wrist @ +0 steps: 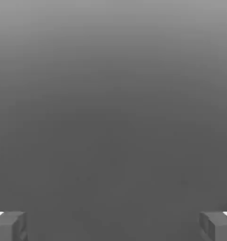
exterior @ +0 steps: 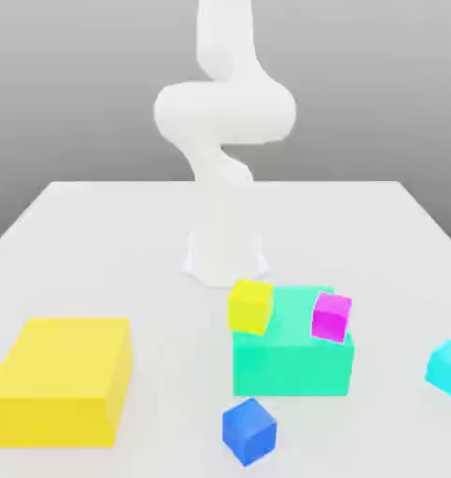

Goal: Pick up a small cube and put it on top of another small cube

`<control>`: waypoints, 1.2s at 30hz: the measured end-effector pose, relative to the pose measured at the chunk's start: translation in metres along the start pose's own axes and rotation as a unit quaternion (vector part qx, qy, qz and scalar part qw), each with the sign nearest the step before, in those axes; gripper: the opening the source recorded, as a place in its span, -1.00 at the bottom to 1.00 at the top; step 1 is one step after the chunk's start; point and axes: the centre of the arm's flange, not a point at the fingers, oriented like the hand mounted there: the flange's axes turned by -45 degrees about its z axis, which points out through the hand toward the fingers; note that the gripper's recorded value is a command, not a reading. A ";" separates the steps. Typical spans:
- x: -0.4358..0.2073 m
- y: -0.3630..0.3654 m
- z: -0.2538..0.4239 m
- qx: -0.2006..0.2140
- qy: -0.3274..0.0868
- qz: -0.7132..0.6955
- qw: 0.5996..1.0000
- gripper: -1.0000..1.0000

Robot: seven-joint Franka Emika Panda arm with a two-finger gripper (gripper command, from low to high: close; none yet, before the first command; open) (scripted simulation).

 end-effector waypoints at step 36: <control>-0.386 -0.320 0.375 0.113 -0.338 -0.299 0.885 -1.00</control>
